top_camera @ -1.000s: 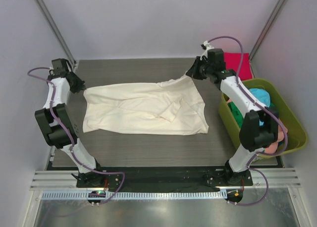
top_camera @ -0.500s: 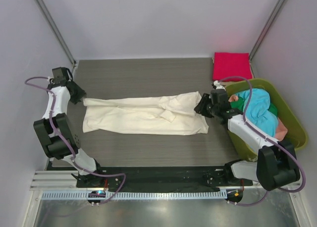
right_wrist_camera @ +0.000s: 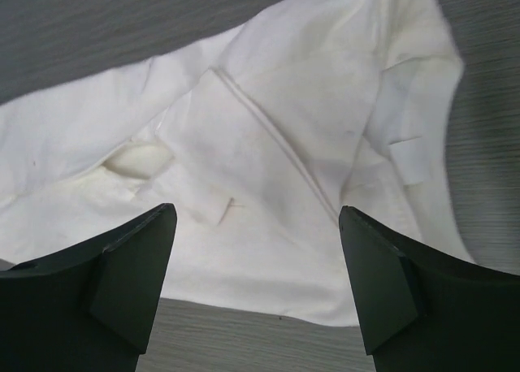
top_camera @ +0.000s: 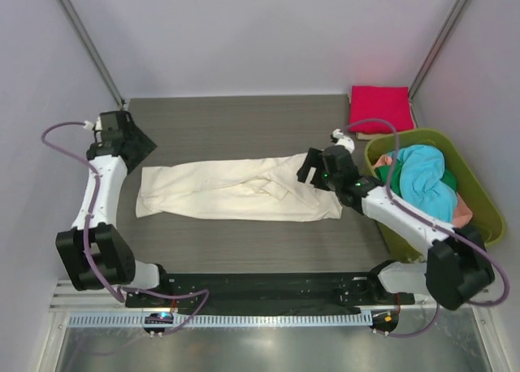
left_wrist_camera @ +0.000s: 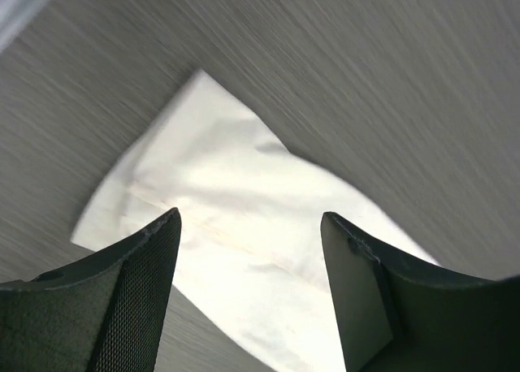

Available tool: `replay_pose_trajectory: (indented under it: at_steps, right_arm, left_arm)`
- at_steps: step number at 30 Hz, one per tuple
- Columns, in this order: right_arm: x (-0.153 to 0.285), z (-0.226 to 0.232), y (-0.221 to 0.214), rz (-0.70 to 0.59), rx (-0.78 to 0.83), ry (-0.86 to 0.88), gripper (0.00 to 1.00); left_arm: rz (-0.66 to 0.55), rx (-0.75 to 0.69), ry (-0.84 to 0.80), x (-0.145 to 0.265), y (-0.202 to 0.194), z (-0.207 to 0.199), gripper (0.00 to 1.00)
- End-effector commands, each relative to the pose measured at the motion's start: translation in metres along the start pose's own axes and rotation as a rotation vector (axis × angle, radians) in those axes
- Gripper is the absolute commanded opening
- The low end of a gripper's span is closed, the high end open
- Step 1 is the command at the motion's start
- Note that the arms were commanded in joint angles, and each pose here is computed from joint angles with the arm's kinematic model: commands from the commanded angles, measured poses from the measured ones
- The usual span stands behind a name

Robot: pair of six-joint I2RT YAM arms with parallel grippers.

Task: Fold and stack the t-shirts
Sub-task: Fold the tshirt

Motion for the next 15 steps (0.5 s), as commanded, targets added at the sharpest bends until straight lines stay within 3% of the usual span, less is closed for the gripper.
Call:
replay_pose_trajectory:
  at_steps: [1,9,15]
  right_arm:
    - [-0.033,0.020,-0.025,0.076,0.018,-0.047,0.87]
    - [-0.088,0.002,-0.082,0.283,0.053,-0.199,0.89]
    - [-0.142,-0.003,-0.069,0.346,0.043,-0.244,0.90]
  left_arm:
    - [0.125,-0.064,0.009,-0.013,-0.054,-0.016,0.69]
    - [0.335,-0.133,0.025,-0.051,-0.149,-0.013,0.66]
    - [0.442,-0.173,0.015,-0.066,-0.196,-0.015,0.64]
Point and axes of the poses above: each gripper's point midway between its finger pads, its own x axis back along the fingers, its own z axis along the line the jaws close on, y = z × x, the point moved 2 cm from there along x, back along the fingers, and after that the axes turned 2 degrees about x, right-handed, at the moved point
